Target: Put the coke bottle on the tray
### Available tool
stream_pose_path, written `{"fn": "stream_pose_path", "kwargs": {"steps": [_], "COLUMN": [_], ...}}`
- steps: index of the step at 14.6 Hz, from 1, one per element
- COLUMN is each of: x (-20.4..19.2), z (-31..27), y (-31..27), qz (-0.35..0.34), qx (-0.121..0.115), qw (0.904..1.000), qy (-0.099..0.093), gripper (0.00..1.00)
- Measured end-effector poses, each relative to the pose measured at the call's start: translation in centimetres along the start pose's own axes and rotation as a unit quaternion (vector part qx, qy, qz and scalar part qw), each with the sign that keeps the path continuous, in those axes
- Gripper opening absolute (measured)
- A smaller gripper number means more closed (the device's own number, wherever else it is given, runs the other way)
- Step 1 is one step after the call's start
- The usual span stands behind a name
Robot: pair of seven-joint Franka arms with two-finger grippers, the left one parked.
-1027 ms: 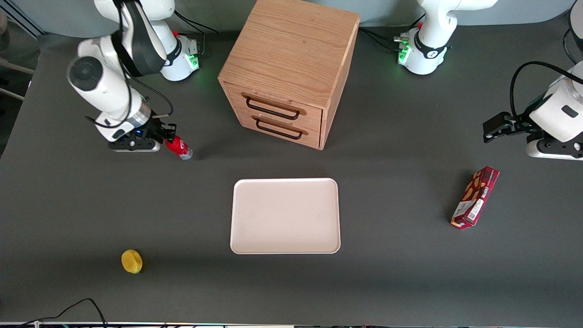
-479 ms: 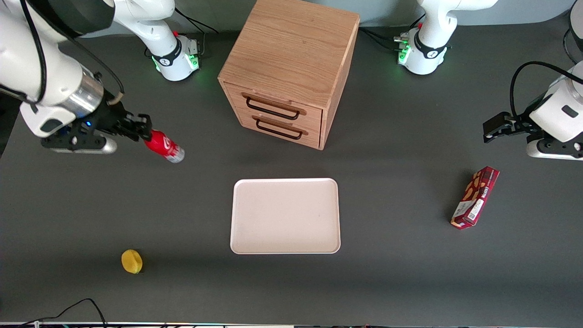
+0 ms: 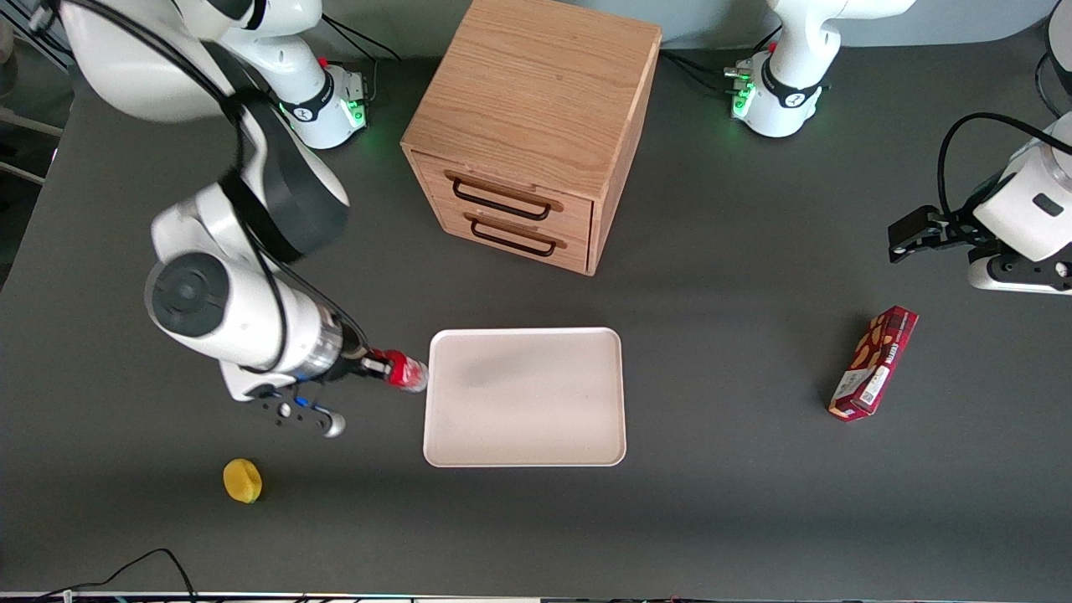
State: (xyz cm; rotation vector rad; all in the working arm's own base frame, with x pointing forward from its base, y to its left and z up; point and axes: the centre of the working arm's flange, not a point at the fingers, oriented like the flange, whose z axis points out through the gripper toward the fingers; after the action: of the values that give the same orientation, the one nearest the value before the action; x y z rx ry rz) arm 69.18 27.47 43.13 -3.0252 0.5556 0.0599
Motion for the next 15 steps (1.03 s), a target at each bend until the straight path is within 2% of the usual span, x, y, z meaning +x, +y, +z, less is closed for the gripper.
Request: {"fn": "stream_pose_path", "kwargs": {"steps": [3, 5, 9, 14, 15], "x": [0.6, 0.6, 1.0, 1.5, 1.6], "z": [5.5, 6.7, 7.3, 9.3, 9.5], "y": [-2.0, -2.5, -3.0, -3.1, -3.1], "qz": [0.023, 0.029, 0.027, 0.031, 0.032], "qx": [-0.011, -0.017, -0.009, -0.01, -0.009], "qw": [0.9995, 0.999, 0.9984, 0.9979, 0.9978], "qy": [0.02, 0.03, 0.048, 0.057, 0.057], "gripper": [0.3, 0.3, 0.3, 0.31, 0.36]}}
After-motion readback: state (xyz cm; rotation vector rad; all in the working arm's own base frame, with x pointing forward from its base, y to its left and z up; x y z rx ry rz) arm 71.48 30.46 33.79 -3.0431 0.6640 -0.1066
